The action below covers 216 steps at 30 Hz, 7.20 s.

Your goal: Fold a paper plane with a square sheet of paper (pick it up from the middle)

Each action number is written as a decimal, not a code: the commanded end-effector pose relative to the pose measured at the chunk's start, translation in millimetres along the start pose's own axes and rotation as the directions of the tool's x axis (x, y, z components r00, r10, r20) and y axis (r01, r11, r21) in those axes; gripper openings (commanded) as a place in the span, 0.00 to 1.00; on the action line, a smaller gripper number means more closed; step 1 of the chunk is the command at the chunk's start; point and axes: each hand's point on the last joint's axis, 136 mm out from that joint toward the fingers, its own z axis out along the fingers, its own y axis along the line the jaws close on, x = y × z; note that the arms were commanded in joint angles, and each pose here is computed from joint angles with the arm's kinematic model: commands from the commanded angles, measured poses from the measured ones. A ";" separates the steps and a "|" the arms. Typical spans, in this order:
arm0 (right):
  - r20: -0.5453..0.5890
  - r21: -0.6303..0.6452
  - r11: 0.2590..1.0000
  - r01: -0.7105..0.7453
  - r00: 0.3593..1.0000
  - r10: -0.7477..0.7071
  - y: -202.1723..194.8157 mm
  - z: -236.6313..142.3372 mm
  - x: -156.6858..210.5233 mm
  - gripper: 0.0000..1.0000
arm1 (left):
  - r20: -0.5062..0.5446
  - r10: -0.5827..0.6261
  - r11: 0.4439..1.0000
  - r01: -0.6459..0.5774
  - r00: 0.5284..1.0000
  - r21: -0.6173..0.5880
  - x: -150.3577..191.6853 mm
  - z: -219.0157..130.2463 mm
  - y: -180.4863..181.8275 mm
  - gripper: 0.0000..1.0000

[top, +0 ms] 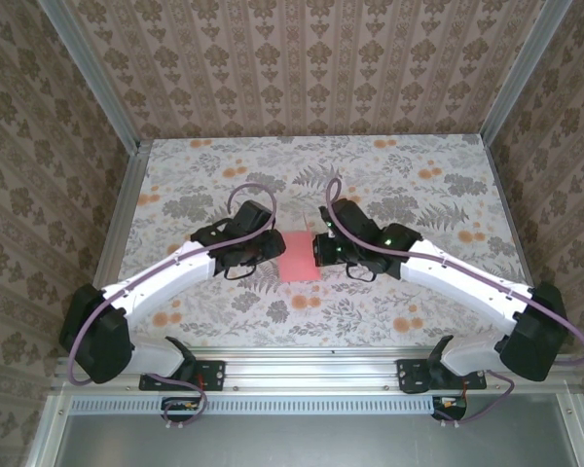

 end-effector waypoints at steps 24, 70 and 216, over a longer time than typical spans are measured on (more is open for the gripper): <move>-0.287 -0.162 0.987 0.019 0.956 -0.066 51.5 83.6 80.2 0.00 | -0.094 -0.094 0.994 0.089 0.991 -0.060 45.2 13.0 55.1 0.29; -0.261 -0.491 0.854 0.173 0.906 -0.333 -6.5 126.7 91.5 0.00 | -0.264 -0.085 0.979 0.032 0.961 -0.200 131.9 58.9 72.4 0.02; -0.245 -0.370 0.846 0.385 0.837 -0.489 -49.2 148.3 107.7 0.02 | -0.296 0.009 0.969 -0.081 0.955 -0.233 131.1 59.1 62.6 0.03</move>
